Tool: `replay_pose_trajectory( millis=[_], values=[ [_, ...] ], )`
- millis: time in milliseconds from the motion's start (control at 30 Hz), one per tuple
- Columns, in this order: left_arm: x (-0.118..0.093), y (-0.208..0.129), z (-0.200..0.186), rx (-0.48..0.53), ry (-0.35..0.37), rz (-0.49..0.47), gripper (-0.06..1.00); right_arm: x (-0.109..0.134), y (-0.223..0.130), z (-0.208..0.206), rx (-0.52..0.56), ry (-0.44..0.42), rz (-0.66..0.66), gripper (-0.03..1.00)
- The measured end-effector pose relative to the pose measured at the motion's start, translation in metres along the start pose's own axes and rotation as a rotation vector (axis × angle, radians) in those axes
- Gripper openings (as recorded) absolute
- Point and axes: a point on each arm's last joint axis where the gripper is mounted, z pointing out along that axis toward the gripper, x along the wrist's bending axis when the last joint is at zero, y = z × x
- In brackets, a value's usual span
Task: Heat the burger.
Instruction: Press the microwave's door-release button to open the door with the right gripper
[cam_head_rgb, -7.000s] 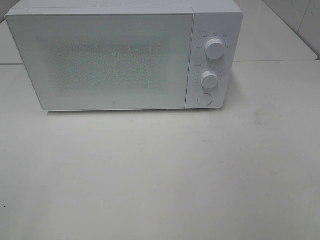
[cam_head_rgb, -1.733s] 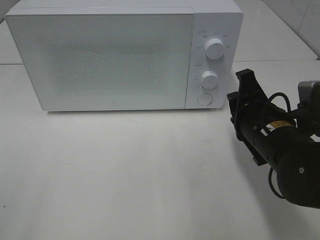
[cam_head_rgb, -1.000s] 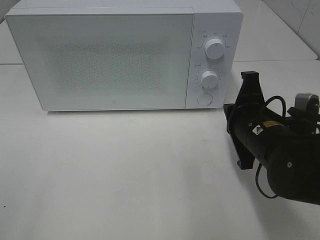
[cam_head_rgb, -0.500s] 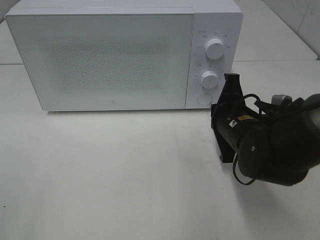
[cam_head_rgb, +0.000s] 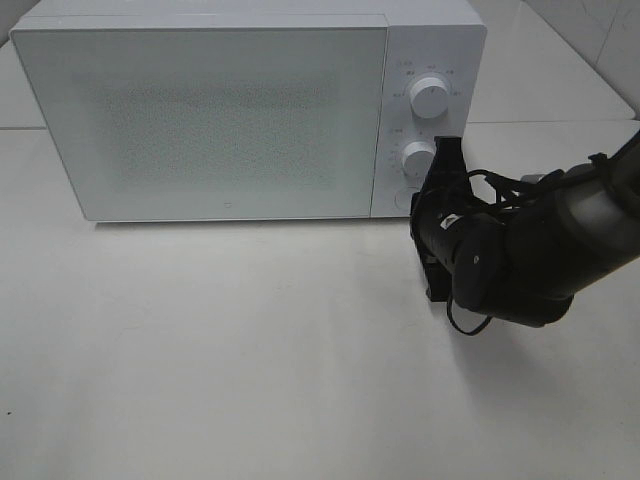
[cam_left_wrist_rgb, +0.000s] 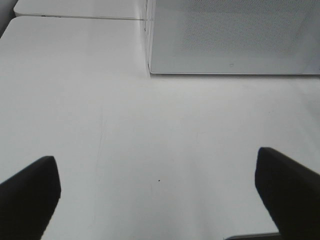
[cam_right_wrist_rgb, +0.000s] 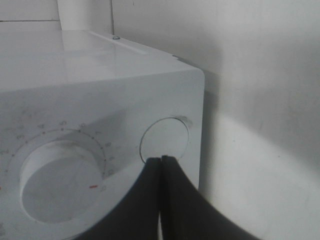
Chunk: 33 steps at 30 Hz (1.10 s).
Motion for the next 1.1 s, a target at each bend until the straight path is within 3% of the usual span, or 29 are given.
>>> replay_pose_trajectory(
  millis=[633, 1100],
  values=[
    [0.0, 0.0, 0.0, 0.0, 0.0, 0.0, 0.98, -0.005, -0.004, 0.036, -0.009, -0.023, 0.017, 0.02],
    [0.0, 0.0, 0.0, 0.0, 0.0, 0.0, 0.98, -0.009, -0.006, 0.041, -0.02, -0.028, 0.024, 0.02]
  ],
)
